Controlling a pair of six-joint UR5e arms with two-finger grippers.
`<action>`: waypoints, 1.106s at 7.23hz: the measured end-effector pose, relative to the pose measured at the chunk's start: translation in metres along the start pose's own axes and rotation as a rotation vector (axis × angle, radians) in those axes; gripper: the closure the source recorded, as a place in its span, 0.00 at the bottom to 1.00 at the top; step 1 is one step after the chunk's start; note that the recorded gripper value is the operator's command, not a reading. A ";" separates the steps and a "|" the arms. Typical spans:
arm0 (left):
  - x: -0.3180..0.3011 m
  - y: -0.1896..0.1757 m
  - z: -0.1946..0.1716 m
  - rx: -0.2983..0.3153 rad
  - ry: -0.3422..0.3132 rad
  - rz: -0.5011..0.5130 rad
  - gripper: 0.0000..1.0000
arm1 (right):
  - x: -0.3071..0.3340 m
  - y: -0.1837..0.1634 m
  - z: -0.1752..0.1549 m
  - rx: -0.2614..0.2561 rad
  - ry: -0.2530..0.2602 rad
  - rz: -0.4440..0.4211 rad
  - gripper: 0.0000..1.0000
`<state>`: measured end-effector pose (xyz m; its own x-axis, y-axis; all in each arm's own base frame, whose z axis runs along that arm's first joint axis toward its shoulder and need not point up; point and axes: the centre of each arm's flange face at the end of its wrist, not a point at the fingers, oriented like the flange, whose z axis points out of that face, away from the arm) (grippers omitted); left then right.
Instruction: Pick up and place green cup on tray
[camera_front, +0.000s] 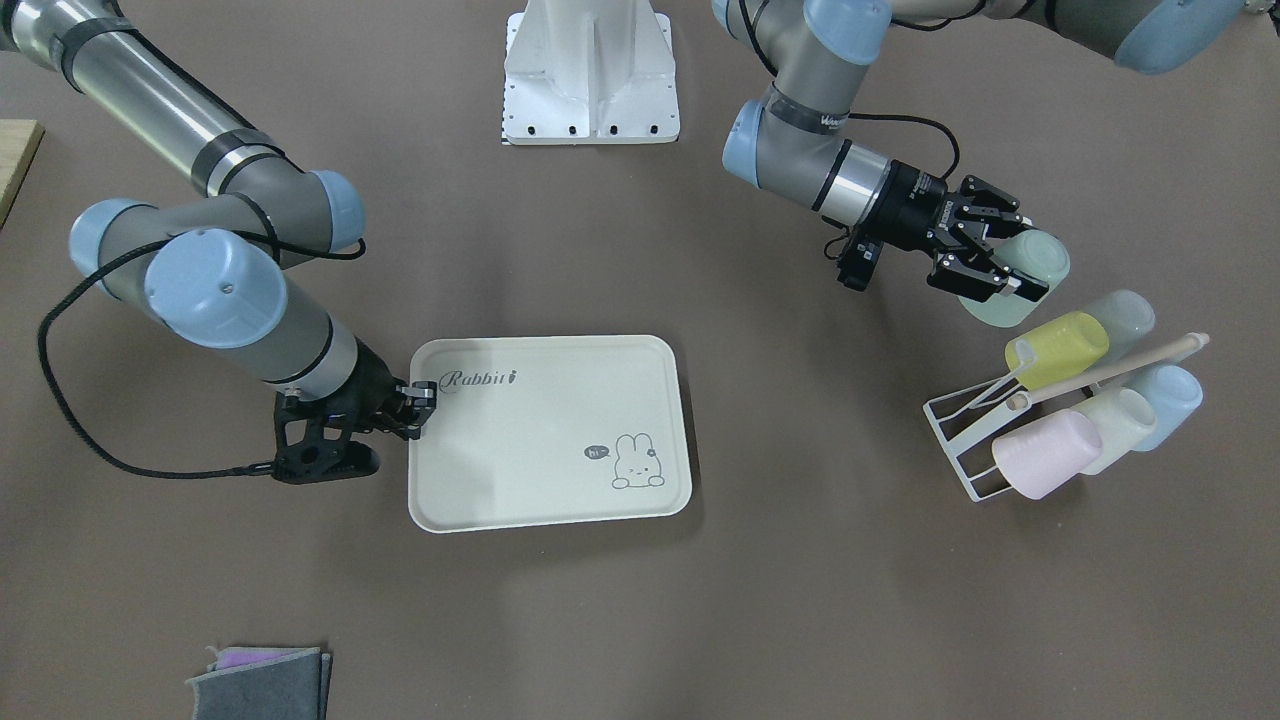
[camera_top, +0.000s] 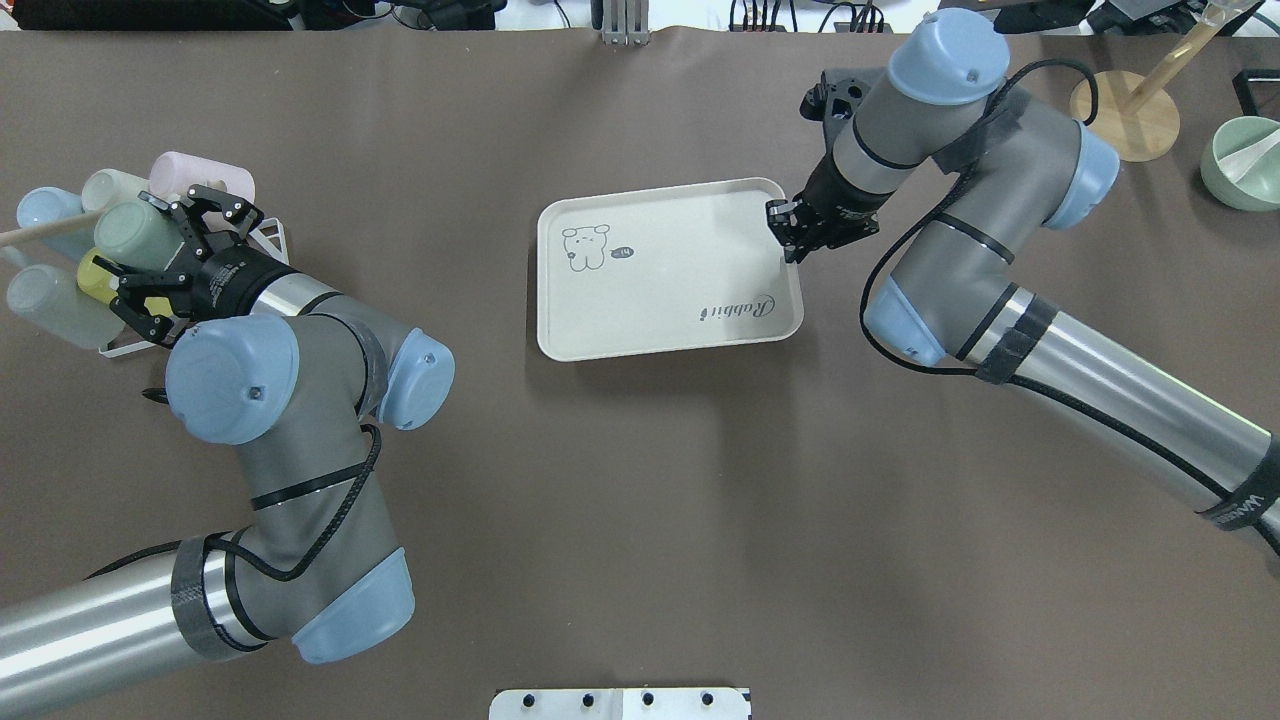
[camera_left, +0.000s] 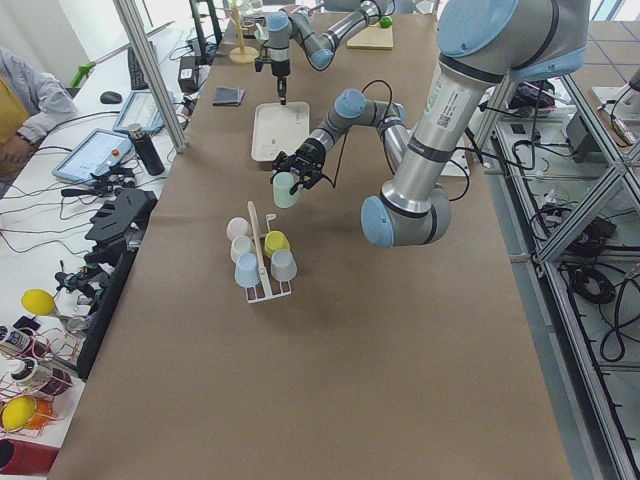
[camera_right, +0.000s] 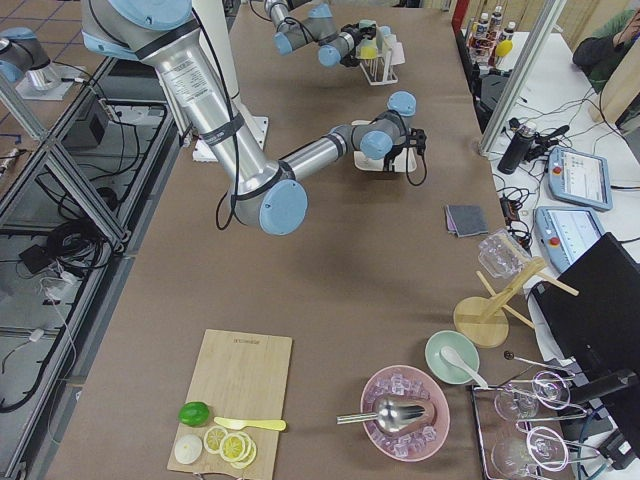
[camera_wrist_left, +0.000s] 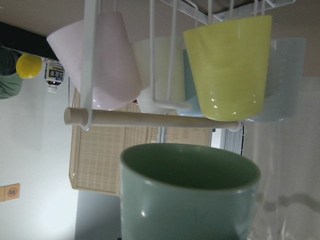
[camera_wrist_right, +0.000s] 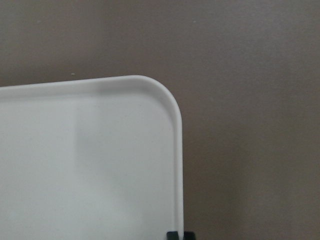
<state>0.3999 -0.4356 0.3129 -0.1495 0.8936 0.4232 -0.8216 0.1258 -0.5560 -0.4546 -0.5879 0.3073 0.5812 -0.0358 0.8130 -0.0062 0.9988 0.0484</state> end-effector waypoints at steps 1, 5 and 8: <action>-0.002 0.010 -0.011 0.060 0.057 -0.106 0.84 | -0.024 0.007 0.005 0.013 0.000 0.002 1.00; -0.021 -0.001 -0.058 0.379 0.280 -0.780 0.84 | -0.053 0.033 0.030 0.030 0.016 0.003 1.00; -0.035 -0.012 -0.100 0.618 0.569 -1.352 0.84 | -0.055 0.043 0.041 0.030 0.027 -0.005 0.01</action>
<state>0.4702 -0.4252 0.2334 0.9432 0.3288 -0.0468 -0.2812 0.8656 0.4143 -0.5202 -0.5448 0.2889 0.6028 -0.0399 0.7969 -0.0271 0.9972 0.0704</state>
